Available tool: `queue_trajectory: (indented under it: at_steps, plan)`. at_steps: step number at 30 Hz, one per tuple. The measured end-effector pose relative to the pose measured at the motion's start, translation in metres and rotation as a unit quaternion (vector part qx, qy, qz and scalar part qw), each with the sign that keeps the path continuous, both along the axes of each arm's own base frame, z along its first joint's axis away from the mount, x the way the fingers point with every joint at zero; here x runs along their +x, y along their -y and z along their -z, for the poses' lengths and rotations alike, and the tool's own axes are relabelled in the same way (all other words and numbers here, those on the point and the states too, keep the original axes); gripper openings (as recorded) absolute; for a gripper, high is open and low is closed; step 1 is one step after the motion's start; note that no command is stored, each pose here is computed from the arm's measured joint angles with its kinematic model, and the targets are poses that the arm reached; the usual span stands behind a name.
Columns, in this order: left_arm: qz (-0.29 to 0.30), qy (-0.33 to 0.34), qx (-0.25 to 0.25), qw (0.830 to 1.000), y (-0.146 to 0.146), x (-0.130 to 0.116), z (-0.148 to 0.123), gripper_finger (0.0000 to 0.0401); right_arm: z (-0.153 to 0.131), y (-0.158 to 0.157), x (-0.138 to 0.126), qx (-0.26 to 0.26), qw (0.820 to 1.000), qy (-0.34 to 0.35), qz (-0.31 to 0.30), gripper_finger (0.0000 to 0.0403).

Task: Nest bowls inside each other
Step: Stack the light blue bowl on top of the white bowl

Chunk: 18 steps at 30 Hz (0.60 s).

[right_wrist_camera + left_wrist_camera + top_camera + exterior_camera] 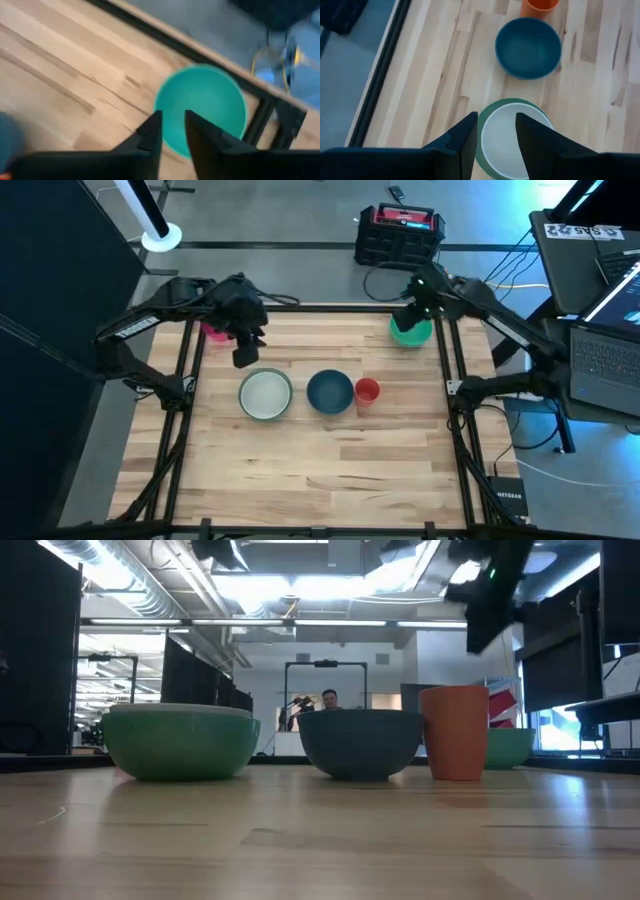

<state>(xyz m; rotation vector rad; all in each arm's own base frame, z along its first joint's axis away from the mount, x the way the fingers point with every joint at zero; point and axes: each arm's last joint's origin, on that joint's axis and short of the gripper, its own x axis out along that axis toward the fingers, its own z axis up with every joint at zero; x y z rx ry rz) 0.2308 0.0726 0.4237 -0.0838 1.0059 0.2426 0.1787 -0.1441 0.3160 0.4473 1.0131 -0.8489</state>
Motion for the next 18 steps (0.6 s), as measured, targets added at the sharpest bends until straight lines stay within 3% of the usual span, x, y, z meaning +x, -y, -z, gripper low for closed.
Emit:
queue_trajectory:
  at_steps: [8, 18]
  plan:
    - [-0.011, 0.019, 0.016, 1.0, 0.006, -0.026, -0.014, 0.0118, 0.04, 0.054, 0.011, 0.148, 0.988, -0.037, 0.022, 0.0179]
    - [-0.024, 0.005, 0.019, 1.0, 0.006, -0.041, -0.017, 0.0118, 0.085, 0.066, 0.028, 0.204, 0.975, -0.083, 0.008, 0.0186]
